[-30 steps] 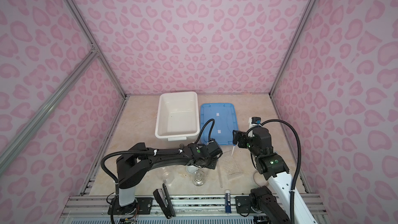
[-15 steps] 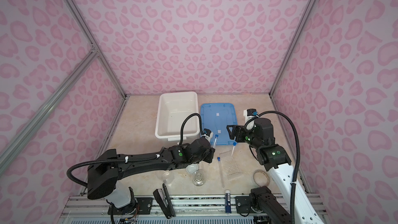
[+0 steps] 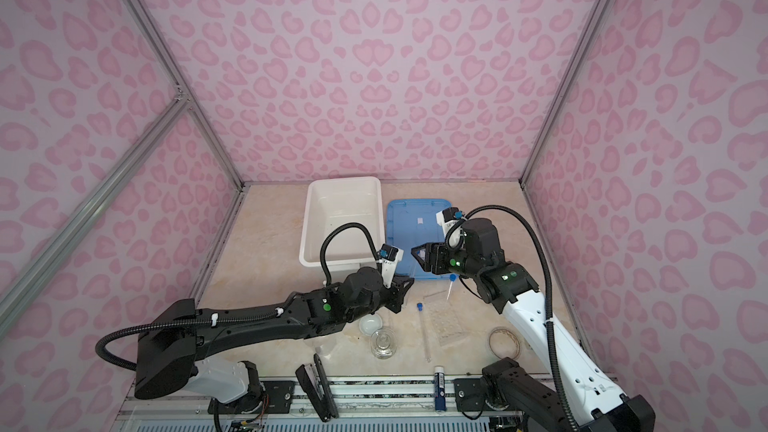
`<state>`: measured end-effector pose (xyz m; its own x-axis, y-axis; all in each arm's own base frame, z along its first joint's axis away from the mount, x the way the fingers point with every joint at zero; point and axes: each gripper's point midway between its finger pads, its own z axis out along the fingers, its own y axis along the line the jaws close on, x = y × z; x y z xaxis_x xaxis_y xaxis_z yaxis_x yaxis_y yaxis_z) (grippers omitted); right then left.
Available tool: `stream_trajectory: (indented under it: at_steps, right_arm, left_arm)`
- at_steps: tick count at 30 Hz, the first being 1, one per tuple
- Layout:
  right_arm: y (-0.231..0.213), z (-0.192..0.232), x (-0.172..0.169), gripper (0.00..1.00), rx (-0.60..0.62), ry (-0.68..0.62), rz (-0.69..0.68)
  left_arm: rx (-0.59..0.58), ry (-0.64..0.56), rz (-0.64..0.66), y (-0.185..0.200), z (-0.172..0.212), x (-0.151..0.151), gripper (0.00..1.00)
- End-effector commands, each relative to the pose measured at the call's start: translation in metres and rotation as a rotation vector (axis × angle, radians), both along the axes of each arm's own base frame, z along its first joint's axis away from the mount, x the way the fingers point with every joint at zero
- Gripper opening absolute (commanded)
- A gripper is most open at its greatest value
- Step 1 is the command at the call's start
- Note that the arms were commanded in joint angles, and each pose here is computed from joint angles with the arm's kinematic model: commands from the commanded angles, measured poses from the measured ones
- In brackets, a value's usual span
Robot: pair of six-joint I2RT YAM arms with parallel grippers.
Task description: Organize the chemistry lab equipment
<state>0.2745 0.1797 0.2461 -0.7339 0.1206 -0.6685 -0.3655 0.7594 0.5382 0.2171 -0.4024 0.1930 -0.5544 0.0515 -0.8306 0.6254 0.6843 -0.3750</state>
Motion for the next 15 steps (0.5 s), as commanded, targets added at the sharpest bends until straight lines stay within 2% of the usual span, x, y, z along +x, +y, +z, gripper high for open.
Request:
stream_trajectory:
  at_steps: [1,9,15]
  right_arm:
    - [0.009,0.007,0.004,0.6,0.042,-0.03,0.011]
    - [0.018,0.005,0.004,0.42,0.064,-0.021,0.034]
    - [0.019,0.0,0.0,0.34,0.069,-0.006,0.037]
  left_arm:
    - [-0.06,-0.039,-0.008,-0.003,0.019,-0.001,0.17]
    - [-0.053,-0.034,-0.019,-0.007,0.017,-0.002,0.17]
    - [-0.057,-0.03,-0.011,-0.008,0.016,-0.001,0.17]
